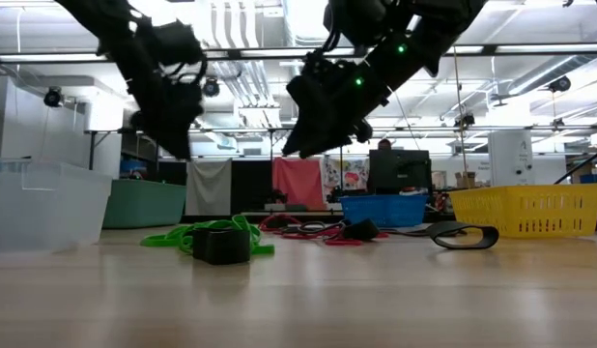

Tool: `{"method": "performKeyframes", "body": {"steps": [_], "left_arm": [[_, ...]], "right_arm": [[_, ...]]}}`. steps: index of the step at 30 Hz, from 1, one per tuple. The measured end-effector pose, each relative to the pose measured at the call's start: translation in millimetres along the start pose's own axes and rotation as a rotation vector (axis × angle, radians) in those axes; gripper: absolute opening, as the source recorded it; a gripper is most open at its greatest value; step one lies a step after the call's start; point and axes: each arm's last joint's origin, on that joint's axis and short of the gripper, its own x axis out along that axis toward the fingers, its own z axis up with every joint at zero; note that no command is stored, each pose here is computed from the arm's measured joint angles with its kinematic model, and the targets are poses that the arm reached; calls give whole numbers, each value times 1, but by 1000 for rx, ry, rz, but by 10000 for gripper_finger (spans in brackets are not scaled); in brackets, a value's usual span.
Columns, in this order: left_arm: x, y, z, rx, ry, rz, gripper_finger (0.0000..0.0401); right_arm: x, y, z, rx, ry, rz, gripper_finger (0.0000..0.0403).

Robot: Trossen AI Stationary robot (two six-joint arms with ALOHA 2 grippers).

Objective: Sort rubber bands into baskets

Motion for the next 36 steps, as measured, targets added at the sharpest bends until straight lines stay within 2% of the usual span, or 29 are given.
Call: {"method": "performKeyframes", "body": {"steps": [6,10,12,16,21,28,36], "left_arm": [[-15,-48,-11,306,-214,-328,186],[-19,-65,-22,425,-297,-427,186],[-20,-68,-24,437,-324,-438,186],[-17,-69,-26,431,-369,-443,186],[-15,-70,-25,422,-415,-445,186],[-17,-71,-20,412,-466,-447,186],[-14,-73,-16,406,-468,-417,186]], "right_arm": [[3,-11,-5,40,78,-38,217],[3,-15,-8,18,158,-29,216],[2,-15,-12,-11,209,1,216],[0,-16,-22,-146,319,52,216],[0,-19,-26,-269,344,63,216],[6,-25,-17,-317,235,67,216],[12,-36,-14,-272,164,62,216]]}}
